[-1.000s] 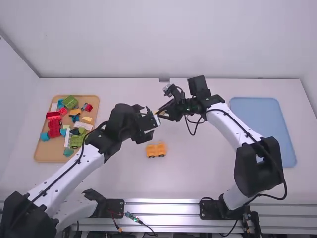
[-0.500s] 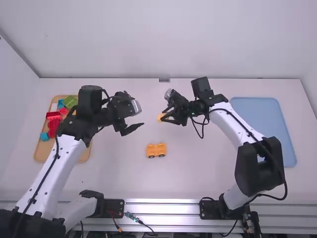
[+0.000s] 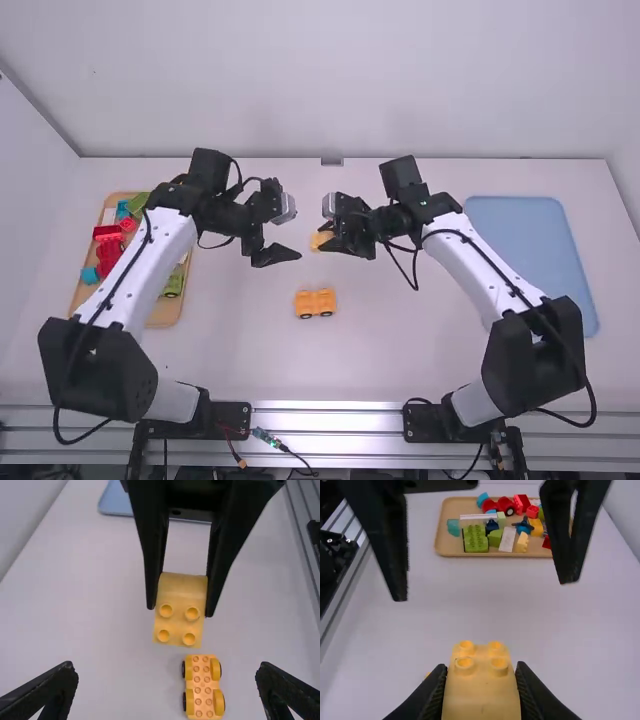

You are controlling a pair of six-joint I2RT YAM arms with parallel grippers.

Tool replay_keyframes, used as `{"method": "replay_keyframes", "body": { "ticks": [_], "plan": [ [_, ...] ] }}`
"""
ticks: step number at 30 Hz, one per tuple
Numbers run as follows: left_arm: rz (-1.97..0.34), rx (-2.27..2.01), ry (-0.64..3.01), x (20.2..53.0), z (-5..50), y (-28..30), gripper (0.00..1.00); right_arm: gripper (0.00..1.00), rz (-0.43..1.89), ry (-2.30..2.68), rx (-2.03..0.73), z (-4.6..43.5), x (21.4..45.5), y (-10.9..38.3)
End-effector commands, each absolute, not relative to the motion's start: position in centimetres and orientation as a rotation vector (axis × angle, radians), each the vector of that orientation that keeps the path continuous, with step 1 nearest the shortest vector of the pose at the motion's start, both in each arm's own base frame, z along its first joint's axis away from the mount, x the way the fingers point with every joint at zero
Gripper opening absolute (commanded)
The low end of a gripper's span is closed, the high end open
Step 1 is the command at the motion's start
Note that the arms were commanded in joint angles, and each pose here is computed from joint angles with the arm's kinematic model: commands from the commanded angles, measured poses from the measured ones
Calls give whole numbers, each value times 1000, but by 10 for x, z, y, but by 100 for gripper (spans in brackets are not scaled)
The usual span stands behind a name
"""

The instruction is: Assemble lego blocks to make yellow taxi

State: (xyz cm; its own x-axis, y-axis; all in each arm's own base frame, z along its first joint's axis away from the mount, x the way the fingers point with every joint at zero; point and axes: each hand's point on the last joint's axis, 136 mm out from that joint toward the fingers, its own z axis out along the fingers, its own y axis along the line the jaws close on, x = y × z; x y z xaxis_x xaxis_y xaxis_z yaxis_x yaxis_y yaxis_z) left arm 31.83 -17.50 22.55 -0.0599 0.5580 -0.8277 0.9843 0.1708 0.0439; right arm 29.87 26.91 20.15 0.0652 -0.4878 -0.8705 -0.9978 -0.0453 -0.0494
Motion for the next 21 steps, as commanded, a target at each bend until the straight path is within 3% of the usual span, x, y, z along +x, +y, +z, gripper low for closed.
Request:
{"method": "replay_keyframes", "body": {
  "ticks": [1, 8, 12, 16, 21],
  "plan": [
    [-779, 1502, 1639, 319, 237, -185, 94, 12, 886, 1477, -1637, 207, 296, 268],
    [-723, 1571, 1645, 321, 219, -201, 95, 10, 884, 1460, -1644, 208, 295, 272],
    [-676, 1547, 1720, 328, 210, -206, 89, 9, 883, 1457, -1645, 208, 295, 272],
    [-672, 1544, 1735, 328, 208, -205, 76, 9, 886, 1459, -1645, 208, 295, 272],
    [-676, 1546, 1752, 326, 206, -204, 77, 9, 886, 1457, -1645, 208, 294, 272]
  ]
}}
